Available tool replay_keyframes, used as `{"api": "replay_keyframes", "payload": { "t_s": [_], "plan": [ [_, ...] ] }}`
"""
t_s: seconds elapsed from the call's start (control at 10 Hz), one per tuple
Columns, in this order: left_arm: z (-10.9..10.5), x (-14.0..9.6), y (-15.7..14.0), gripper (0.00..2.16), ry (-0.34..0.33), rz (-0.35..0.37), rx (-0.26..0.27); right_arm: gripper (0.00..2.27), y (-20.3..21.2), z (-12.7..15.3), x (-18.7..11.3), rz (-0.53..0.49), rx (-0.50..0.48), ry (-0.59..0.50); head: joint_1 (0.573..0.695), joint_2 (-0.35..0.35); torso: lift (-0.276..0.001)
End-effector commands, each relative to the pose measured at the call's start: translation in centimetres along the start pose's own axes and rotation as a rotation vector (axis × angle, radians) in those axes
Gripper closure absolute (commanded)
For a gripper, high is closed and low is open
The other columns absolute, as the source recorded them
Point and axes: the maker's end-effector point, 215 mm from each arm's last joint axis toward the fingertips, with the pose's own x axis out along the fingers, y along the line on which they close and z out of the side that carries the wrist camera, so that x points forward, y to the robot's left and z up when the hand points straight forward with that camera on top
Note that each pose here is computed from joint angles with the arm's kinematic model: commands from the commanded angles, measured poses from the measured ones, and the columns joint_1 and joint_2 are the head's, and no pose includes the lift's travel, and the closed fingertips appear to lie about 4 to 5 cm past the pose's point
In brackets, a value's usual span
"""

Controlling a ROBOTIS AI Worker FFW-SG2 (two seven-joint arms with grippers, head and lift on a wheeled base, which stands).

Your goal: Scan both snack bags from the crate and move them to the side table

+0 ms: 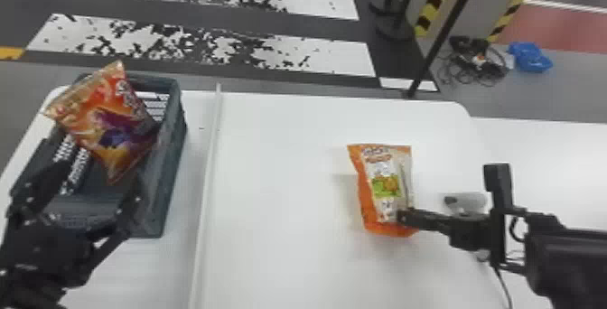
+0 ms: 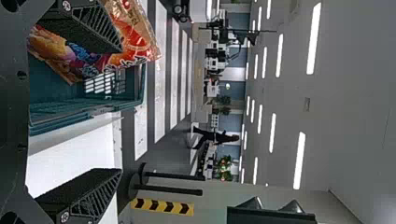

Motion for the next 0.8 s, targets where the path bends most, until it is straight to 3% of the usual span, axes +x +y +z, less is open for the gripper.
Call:
{"api": "replay_keyframes", "payload": {
  "t_s": [0.0, 0.3, 0.5, 0.7],
  "plan": [
    [0.0, 0.0, 0.0, 0.09, 0.001, 0.0, 0.0, 2.25, 0.1, 1.3, -1.8, 0.004, 0.049, -0.054, 0.695, -0.171, -0.075],
    [-0.1, -0.1, 0.0, 0.09, 0.002, 0.0, 0.0, 2.25, -1.7, 5.1, -7.2, -0.034, 0.13, -0.215, 0.695, -0.206, -0.075],
    [-0.1, -0.1, 0.0, 0.09, 0.002, 0.0, 0.001, 2.25, -6.9, 6.6, -11.1, -0.194, 0.183, -0.302, 0.695, -0.251, -0.075],
    [0.0, 0.0, -0.1, 0.09, 0.001, -0.001, 0.0, 2.25, -11.8, 5.8, -14.3, -0.358, 0.262, -0.343, 0.695, -0.35, -0.075]
  ]
}}
